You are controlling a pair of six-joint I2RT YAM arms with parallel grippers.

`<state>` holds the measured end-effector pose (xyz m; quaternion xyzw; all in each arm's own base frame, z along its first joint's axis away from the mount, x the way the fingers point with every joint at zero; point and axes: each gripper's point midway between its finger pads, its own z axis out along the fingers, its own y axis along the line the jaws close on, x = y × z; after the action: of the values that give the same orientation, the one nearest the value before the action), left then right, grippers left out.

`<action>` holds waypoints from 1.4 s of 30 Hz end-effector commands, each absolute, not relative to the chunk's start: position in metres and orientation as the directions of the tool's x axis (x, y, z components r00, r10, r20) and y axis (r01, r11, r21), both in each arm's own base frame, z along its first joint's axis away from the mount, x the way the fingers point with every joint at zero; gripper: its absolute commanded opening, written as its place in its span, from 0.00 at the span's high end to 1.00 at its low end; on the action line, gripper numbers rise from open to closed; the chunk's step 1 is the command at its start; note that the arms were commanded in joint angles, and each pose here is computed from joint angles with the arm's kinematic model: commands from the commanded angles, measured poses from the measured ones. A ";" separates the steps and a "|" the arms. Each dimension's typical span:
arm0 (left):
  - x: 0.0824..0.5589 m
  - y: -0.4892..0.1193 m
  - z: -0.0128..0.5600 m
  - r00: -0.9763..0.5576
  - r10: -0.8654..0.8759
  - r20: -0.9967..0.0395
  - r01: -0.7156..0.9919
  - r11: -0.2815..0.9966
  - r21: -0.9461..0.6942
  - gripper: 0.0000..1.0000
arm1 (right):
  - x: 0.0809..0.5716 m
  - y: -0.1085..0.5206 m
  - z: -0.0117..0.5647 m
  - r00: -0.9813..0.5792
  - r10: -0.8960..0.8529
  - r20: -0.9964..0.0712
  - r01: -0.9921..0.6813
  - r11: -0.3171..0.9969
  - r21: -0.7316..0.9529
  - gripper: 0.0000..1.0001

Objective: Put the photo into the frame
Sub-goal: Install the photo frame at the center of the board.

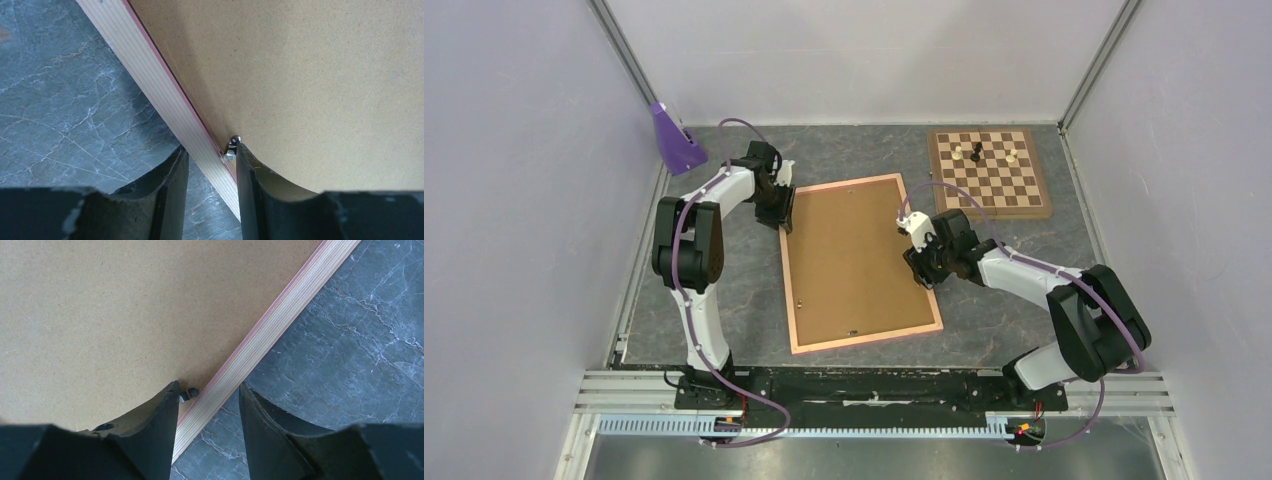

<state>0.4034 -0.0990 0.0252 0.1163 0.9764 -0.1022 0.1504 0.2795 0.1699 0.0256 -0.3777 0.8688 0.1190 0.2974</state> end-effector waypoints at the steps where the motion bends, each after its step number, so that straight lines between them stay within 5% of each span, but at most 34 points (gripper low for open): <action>1: 0.419 -0.096 0.024 -0.901 0.250 -0.353 0.309 0.944 -0.119 0.65 | 0.269 0.158 0.026 -0.533 -0.645 -0.548 -0.753 0.657 -0.042 0.52; 26: 0.417 -0.100 0.020 -0.905 0.243 -0.350 0.308 0.941 -0.144 0.67 | 0.306 0.176 0.056 -0.524 -0.570 -0.633 -0.707 0.706 -0.051 0.47; 42: 0.416 -0.100 0.024 -0.903 0.241 -0.356 0.307 0.941 -0.144 0.67 | 0.298 0.166 0.033 -0.553 -0.594 -0.584 -0.699 0.712 -0.063 0.48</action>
<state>0.4037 -0.1016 0.0255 0.1169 0.9759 -0.1091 0.1487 0.2941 0.1696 0.0279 -0.3704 0.8796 0.1000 0.2814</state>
